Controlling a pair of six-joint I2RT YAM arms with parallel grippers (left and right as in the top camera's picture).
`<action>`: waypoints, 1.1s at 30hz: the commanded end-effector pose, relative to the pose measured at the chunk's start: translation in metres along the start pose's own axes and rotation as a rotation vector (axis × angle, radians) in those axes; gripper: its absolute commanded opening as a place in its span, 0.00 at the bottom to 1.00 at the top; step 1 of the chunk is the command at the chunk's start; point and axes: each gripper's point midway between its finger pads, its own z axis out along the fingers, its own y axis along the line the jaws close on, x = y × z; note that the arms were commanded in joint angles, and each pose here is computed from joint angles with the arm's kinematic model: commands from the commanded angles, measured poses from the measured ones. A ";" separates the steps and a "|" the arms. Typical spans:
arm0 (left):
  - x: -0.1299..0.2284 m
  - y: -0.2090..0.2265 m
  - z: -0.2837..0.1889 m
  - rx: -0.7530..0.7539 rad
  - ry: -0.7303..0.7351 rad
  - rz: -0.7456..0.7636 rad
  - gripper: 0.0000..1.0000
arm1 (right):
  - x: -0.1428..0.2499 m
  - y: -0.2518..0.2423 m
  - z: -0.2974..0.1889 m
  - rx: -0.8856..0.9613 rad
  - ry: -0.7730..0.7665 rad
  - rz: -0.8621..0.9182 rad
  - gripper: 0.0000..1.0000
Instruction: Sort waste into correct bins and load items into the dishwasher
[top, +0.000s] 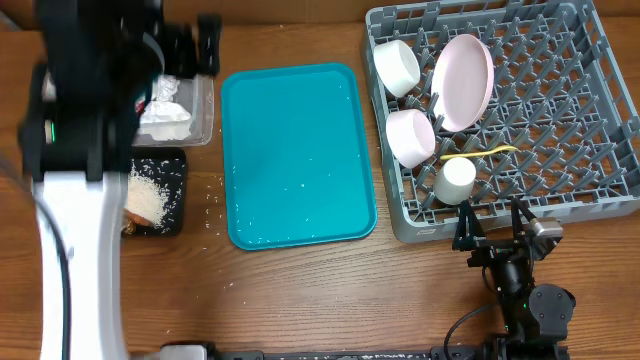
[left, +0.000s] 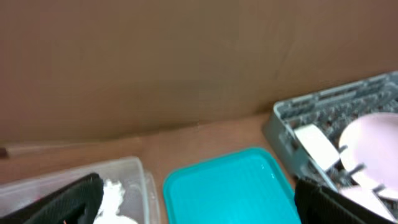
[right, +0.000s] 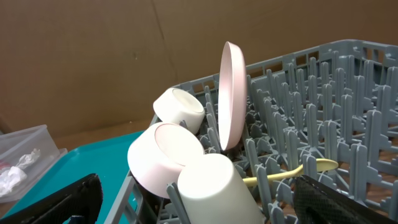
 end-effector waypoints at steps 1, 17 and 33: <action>0.055 0.000 -0.001 -0.015 0.042 0.063 1.00 | 0.001 -0.001 0.000 0.002 -0.009 -0.001 1.00; 0.250 -0.002 -0.055 -0.126 -0.223 0.083 1.00 | 0.001 -0.001 0.000 0.001 -0.009 -0.001 1.00; 0.304 -0.002 -0.058 -0.159 -0.338 0.071 1.00 | 0.001 -0.001 0.000 0.002 -0.009 -0.001 1.00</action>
